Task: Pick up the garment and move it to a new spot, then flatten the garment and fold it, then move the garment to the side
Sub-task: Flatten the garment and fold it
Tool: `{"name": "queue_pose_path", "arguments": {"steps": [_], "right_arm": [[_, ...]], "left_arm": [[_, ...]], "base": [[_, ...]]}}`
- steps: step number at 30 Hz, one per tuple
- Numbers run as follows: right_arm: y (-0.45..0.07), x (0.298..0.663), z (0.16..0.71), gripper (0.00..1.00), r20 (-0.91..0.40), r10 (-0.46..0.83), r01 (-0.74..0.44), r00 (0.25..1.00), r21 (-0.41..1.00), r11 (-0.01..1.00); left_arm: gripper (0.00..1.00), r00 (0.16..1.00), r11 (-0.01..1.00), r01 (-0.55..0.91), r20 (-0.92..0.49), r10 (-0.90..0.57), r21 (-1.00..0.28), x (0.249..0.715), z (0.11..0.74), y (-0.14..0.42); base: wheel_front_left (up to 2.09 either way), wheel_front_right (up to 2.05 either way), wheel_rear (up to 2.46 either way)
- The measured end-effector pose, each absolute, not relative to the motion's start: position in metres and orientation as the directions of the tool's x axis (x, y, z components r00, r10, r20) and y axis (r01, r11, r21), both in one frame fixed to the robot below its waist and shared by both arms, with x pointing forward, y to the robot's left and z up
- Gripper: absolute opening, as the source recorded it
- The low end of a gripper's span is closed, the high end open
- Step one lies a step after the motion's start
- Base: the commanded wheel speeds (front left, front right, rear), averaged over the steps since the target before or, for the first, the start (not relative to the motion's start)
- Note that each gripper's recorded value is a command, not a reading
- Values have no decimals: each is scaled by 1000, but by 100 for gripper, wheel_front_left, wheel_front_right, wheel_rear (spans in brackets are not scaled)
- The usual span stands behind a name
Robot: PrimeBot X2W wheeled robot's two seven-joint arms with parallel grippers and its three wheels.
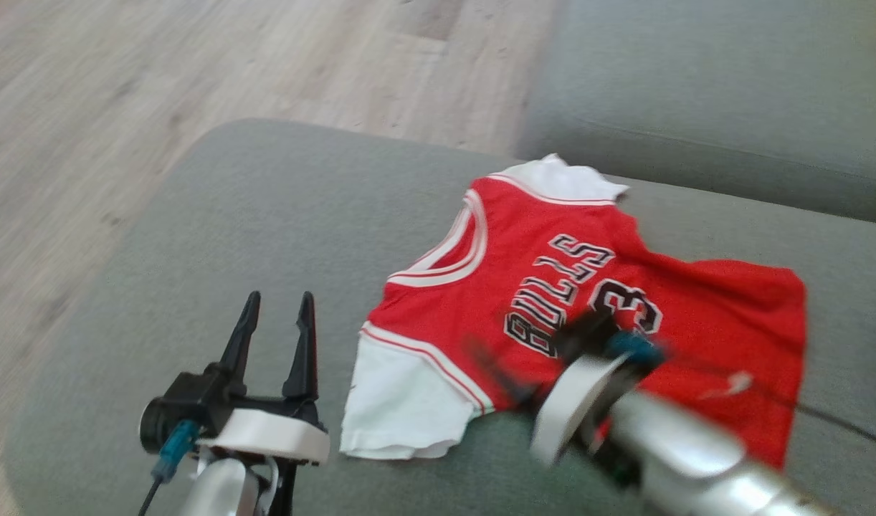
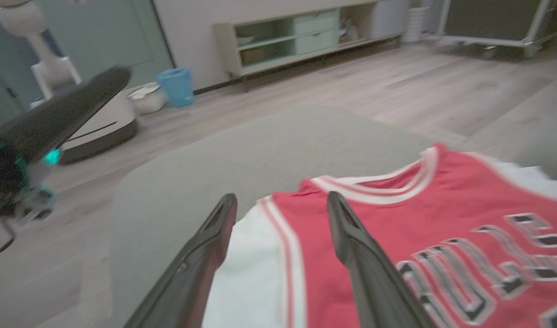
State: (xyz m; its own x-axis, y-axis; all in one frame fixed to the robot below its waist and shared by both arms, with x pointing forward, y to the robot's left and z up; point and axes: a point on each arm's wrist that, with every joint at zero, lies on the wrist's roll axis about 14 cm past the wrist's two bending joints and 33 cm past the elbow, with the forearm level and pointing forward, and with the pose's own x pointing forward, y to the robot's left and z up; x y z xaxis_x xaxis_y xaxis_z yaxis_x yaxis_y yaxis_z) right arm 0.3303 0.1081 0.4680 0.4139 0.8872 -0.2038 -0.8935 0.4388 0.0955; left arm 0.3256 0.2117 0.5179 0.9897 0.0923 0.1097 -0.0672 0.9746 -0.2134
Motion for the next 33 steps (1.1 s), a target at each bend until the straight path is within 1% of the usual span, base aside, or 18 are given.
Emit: {"name": "queue_pose_path", "arguments": {"steps": [4, 6, 9, 12, 14, 17, 19, 27, 29, 33], "right_arm": [[46, 399, 508, 100, -80, 746, -745, 662, 46, 666], [6, 417, 515, 100, -40, 647, -645, 762, 52, 763], [-50, 418, 505, 100, -30, 509, -508, 860, 38, 861], [-97, 408, 496, 100, -13, 367, -367, 930, 36, 930], [-114, 395, 491, 100, -7, 300, -299, 954, 40, 953], [-124, 377, 484, 100, -10, 243, -242, 970, 50, 969], [-129, 370, 481, 100, -13, 224, -223, 975, 38, 974], [-132, 370, 487, 100, 8, 206, -206, 979, 33, 978], [-132, 370, 486, 100, 8, 205, -205, 979, 35, 978], [-132, 370, 486, 100, 6, 203, -203, 979, 37, 978]], "left_arm": [[100, 993, 976, -34, 106, 58, -217, 331, 516, 201], [100, 994, 976, -12, 105, 36, -216, 335, 516, 194], [100, 995, 976, 19, 97, 2, -217, 340, 513, 183], [100, 996, 975, 40, 87, -22, -220, 345, 510, 175], [100, 995, 974, 59, 91, -40, -219, 349, 512, 169], [100, 995, 971, 79, 85, -61, -225, 354, 510, 162], [100, 996, 970, 84, 60, -72, -229, 355, 501, 158], [100, 996, 970, 80, -11, -85, -231, 355, 479, 152], [100, 993, 971, 63, -82, -84, -229, 350, 457, 152], [100, 951, 978, 5, -302, -70, -210, 331, 403, 156]], "base": [[0, 0, 0], [0, 0, 0], [0, 0, 0], [0, 0, 0], [0, 0, 0], [0, 0, 0], [0, 0, 0], [0, 0, 0], [0, 0, 0], [0, 0, 0]]}}
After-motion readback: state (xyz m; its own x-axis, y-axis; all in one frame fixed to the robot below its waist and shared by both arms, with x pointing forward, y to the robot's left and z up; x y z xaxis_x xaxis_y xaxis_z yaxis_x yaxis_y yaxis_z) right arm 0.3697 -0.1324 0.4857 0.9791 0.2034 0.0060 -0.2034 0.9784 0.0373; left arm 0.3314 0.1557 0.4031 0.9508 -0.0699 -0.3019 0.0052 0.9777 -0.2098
